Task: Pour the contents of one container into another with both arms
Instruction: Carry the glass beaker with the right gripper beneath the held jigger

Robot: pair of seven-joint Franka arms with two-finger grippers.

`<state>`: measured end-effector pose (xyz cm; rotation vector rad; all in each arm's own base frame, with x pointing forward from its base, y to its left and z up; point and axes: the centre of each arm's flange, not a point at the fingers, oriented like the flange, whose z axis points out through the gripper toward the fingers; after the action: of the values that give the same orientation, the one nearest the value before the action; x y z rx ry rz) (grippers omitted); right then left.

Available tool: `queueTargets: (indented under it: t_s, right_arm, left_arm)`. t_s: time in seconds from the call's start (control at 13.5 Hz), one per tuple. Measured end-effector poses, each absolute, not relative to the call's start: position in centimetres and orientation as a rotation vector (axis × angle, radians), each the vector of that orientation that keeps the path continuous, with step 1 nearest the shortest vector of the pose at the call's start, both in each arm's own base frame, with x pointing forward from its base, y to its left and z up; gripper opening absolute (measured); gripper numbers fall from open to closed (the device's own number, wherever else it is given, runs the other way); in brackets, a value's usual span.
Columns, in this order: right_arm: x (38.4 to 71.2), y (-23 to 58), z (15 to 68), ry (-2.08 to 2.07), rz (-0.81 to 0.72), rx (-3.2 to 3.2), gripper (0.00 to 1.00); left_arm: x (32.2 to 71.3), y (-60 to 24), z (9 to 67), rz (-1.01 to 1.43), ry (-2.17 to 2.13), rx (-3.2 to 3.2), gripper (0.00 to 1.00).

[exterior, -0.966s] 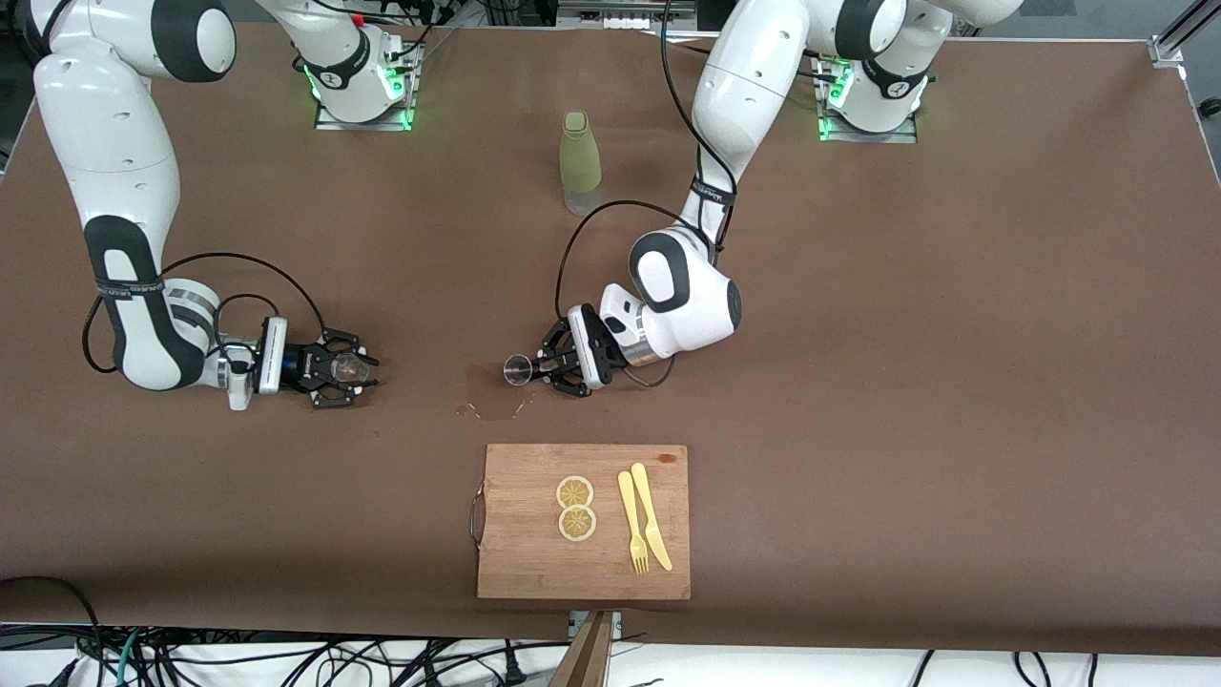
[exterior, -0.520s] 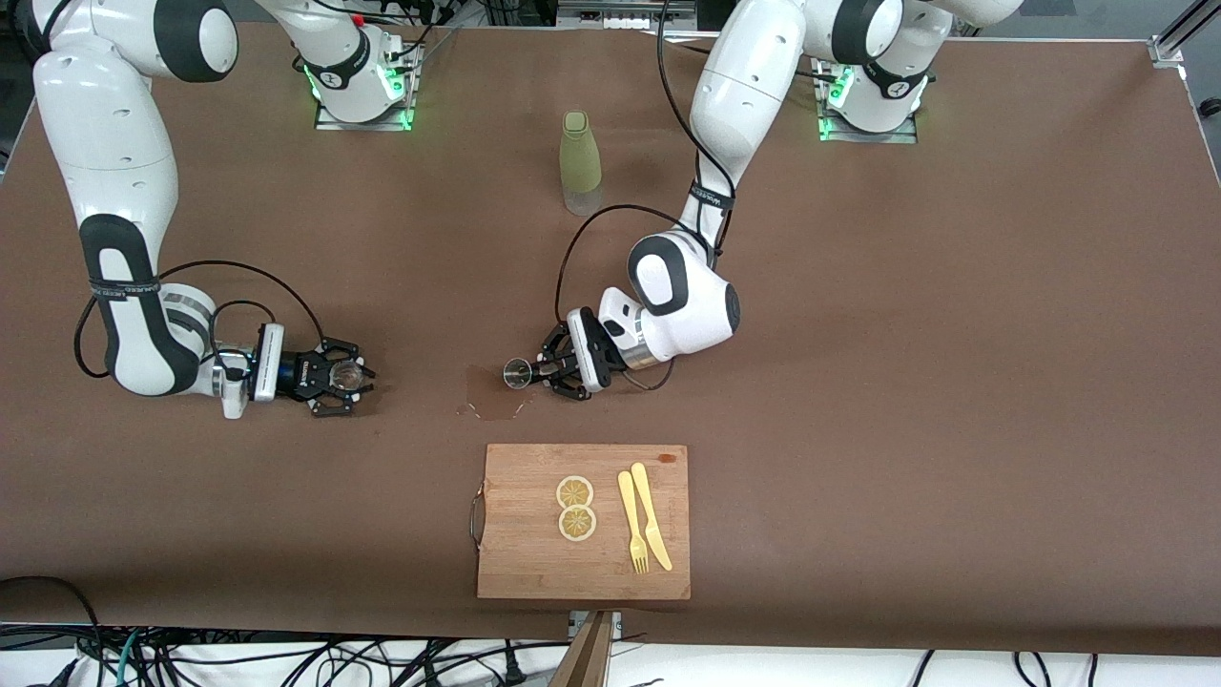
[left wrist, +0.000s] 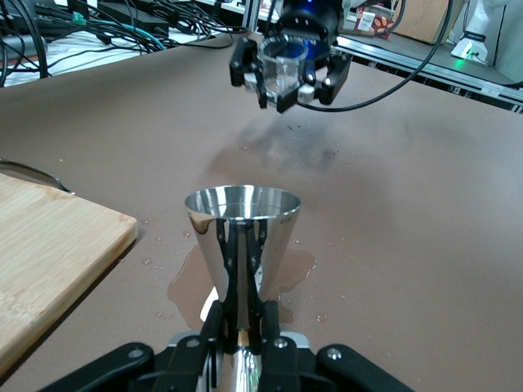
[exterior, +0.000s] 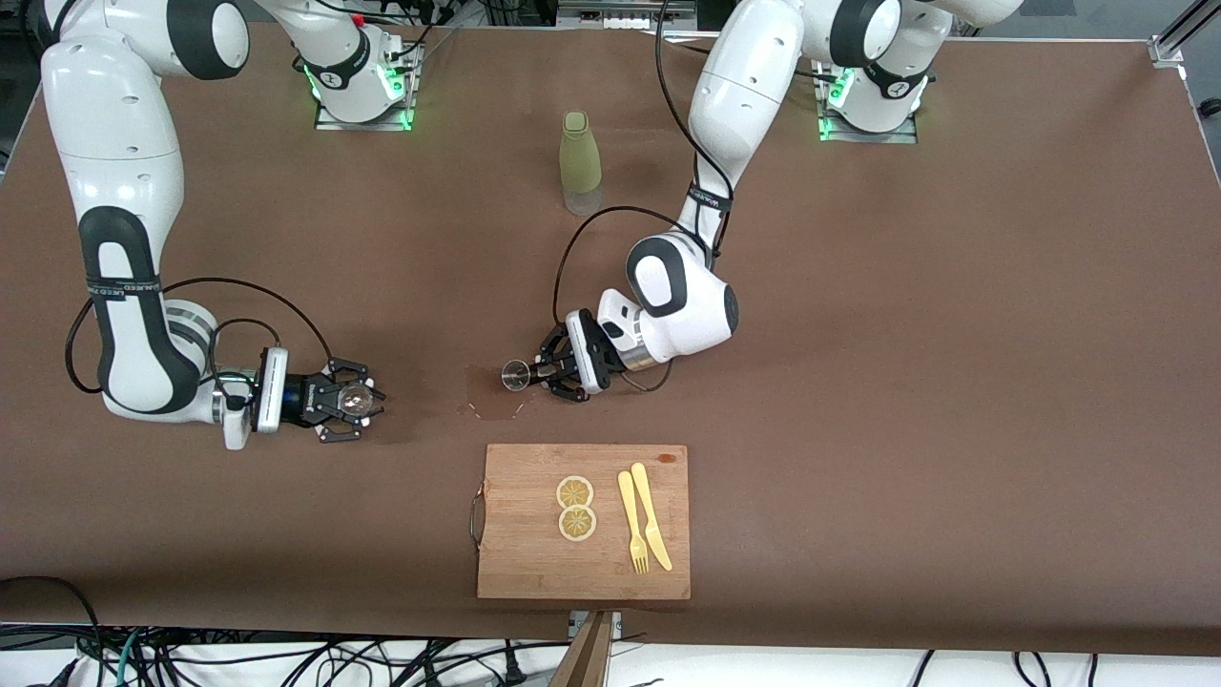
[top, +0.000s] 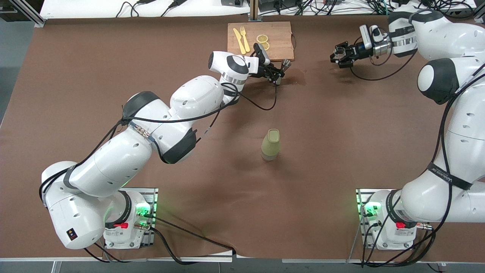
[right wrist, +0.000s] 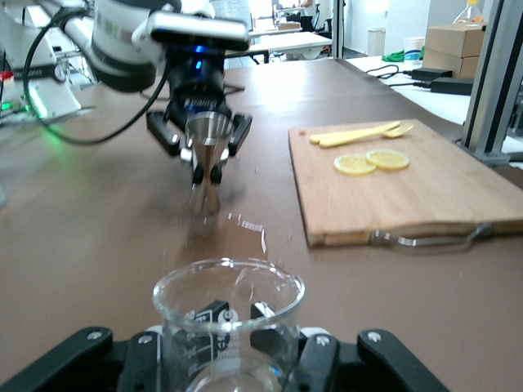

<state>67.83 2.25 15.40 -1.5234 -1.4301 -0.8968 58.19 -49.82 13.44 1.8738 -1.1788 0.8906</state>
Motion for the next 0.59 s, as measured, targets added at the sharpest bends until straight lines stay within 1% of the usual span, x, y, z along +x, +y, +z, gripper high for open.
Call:
queueTargets:
  t_s: [0.3, 0.45, 0.59]
  right_arm:
    - [69.7, 6.0, 17.4, -1.431, -0.880, -1.555, 0.23]
    - [70.1, 8.2, 17.5, -1.435, -0.872, -1.586, 0.23]
    - [70.4, 10.4, 17.8, -1.447, -0.829, -1.624, 0.23]
  left_arm:
    - [58.3, -49.9, 13.6, 0.896, -1.179, 1.872, 0.21]
    - [58.5, -50.3, 14.2, 0.907, -1.167, 1.860, 0.21]
    - [58.5, -50.5, 14.5, 0.911, -1.164, 1.857, 0.21]
